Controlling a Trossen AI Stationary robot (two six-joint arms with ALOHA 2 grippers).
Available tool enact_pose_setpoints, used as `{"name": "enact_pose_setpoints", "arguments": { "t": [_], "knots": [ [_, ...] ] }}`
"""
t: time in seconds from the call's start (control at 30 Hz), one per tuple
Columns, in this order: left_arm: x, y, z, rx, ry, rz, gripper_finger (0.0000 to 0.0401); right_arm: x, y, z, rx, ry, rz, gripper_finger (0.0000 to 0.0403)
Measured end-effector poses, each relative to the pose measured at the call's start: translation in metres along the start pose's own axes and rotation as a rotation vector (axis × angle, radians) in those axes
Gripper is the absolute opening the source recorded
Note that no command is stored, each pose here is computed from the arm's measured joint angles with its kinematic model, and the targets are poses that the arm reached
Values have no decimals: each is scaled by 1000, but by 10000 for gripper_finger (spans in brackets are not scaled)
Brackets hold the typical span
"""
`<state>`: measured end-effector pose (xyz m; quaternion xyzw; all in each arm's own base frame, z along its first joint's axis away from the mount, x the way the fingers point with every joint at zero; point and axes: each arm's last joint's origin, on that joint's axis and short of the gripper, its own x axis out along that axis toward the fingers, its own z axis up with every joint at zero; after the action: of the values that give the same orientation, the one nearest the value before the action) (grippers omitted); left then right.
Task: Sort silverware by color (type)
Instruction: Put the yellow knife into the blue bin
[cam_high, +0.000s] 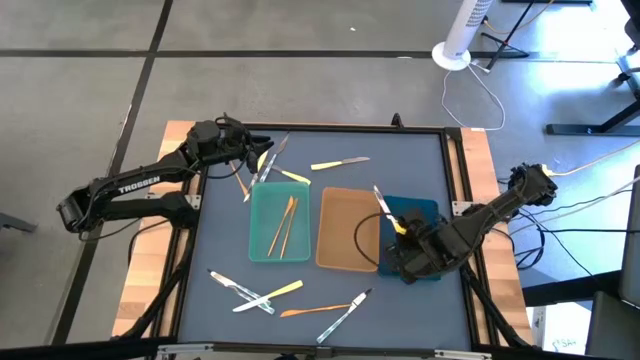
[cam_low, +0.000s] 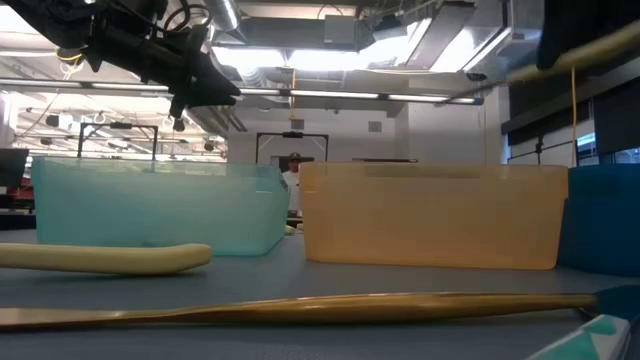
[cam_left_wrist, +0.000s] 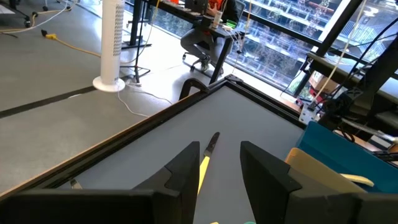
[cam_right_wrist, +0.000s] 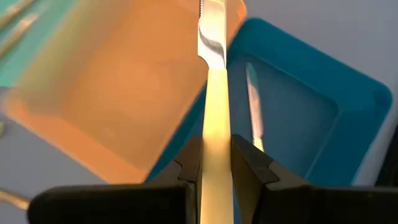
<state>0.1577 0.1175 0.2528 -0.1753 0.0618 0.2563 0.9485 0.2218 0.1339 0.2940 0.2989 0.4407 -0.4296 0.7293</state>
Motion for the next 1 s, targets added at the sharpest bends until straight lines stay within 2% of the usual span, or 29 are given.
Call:
{"name": "enact_pose_setpoints", "arguments": {
  "t": [0.27, 0.63, 1.0],
  "knots": [
    [0, 0, 0, 0, 0, 0, 110, 32, -9, -18, 55, -2, -63, 51],
    [0, 0, 0, 0, 0, 0, 110, 72, -13, -38, 82, 59, -18, 51],
    [0, 0, 0, 0, 0, 0, 110, 81, -18, -43, 48, 92, -36, 51]
  ]
}}
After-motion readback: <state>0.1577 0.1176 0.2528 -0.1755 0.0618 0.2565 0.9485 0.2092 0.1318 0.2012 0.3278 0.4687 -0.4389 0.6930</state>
